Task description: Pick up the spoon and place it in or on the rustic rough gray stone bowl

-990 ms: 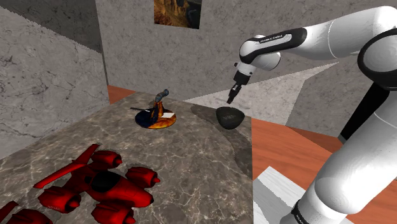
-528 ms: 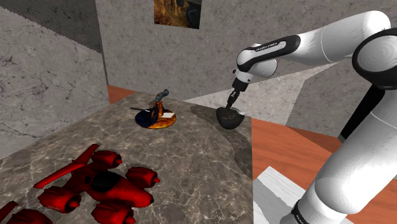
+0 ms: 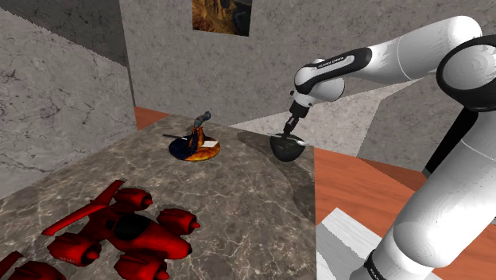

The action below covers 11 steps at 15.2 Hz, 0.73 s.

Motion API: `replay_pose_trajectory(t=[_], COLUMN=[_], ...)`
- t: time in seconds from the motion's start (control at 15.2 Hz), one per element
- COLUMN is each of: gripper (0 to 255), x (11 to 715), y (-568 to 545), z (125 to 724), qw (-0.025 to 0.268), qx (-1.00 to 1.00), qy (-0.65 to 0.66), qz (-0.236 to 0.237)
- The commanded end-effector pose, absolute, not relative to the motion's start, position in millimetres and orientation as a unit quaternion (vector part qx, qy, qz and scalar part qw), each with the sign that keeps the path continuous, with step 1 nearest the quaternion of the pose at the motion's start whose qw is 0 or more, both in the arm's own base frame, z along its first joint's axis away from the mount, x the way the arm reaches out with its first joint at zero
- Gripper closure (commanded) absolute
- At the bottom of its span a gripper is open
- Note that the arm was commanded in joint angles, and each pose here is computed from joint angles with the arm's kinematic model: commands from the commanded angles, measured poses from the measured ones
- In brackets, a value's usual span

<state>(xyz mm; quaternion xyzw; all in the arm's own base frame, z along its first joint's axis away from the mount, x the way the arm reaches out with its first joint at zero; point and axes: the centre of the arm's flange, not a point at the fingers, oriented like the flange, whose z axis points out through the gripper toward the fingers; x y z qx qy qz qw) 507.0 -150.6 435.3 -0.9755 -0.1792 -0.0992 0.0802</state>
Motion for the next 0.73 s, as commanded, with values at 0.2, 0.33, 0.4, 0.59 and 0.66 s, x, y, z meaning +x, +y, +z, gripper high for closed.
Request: replay_pose_trajectory(t=[0.2,0.33,0.4,0.59,0.66], gripper=[0,0,0,0,0], x=[507.0,507.0,507.0,502.7,500.5], y=[-150.6,-150.6,-150.6,-155.7,-158.2], z=[435.3,435.3,435.3,460.7,473.5], qw=[0.08,0.08,0.08,0.08,0.08], qx=[-0.976,-0.976,-0.976,-0.976,-0.976], qy=[-0.179,-0.179,-0.179,-0.179,-0.179], qz=[-0.099,-0.099,-0.099,-0.099,-0.099])
